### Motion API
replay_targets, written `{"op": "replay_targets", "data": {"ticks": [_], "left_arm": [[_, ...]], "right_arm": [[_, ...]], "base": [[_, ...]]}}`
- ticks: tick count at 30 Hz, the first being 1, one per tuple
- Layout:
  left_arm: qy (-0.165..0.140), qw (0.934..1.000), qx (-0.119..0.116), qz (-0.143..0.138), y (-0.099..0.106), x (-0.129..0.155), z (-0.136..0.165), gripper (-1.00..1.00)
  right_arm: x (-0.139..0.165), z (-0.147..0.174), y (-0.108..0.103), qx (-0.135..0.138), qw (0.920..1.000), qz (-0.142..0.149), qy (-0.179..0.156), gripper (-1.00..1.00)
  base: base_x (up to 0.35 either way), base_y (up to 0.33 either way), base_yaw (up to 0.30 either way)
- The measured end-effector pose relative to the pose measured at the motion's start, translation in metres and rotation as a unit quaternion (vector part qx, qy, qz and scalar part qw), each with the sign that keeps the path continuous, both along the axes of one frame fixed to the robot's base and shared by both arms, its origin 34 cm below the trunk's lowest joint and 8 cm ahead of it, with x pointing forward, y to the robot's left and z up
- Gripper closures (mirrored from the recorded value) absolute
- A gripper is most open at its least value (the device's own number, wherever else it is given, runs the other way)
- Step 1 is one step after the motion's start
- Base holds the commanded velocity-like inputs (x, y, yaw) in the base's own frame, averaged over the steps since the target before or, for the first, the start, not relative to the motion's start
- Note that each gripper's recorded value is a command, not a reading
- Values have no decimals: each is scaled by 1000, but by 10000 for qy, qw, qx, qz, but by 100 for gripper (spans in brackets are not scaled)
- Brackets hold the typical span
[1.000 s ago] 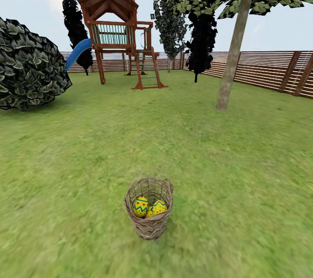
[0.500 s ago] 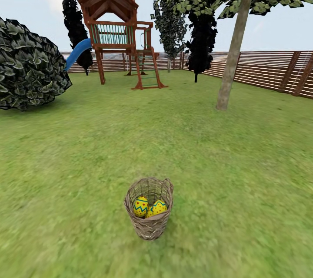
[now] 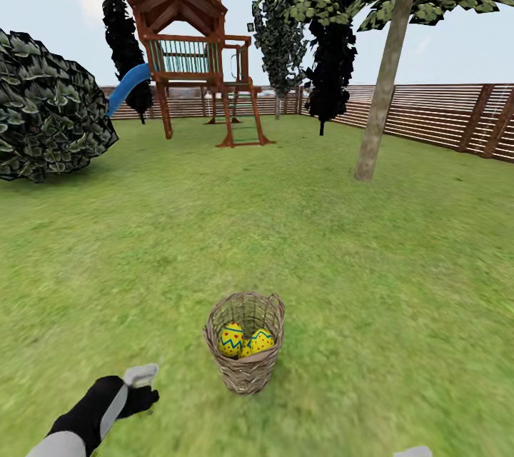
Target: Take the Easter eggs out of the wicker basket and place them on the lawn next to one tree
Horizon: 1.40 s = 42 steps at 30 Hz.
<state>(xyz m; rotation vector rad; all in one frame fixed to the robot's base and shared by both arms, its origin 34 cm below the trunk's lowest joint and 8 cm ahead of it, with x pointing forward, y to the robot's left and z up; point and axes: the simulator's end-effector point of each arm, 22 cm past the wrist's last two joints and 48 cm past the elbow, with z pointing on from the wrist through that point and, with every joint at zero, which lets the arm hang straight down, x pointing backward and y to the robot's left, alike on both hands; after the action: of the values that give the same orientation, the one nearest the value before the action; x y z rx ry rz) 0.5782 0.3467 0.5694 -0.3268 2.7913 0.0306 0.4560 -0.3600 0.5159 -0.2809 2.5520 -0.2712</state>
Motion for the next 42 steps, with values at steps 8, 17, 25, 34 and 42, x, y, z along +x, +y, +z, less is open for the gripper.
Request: {"op": "replay_targets", "data": {"ticks": [8, 17, 25, 34, 42], "left_arm": [[-1384, 9722, -1847, 399, -72, 125, 122, -100], [-2220, 9551, -1943, -260, -79, 168, 259, -100], [-2616, 9487, -1642, -676, -80, 167, 303, -100], [-2597, 9490, -1624, -751, -85, 167, 302, -100], [-2604, 9487, -1629, -753, -86, 167, 302, -100]], "right_arm": [[211, 145, -18, 584, 9879, -1243, -728, -100], [305, 276, -14, 830, 9697, -1207, -1954, -100], [312, 288, 1, 939, 9656, -1213, -2099, -100], [312, 287, 2, 936, 9655, -1225, -2097, -100], [310, 282, 2, 925, 9667, -1226, -2048, -100]], "base": [[0, 0, 0], [0, 0, 28], [0, 0, 263], [0, 0, 285], [0, -140, 285]]}}
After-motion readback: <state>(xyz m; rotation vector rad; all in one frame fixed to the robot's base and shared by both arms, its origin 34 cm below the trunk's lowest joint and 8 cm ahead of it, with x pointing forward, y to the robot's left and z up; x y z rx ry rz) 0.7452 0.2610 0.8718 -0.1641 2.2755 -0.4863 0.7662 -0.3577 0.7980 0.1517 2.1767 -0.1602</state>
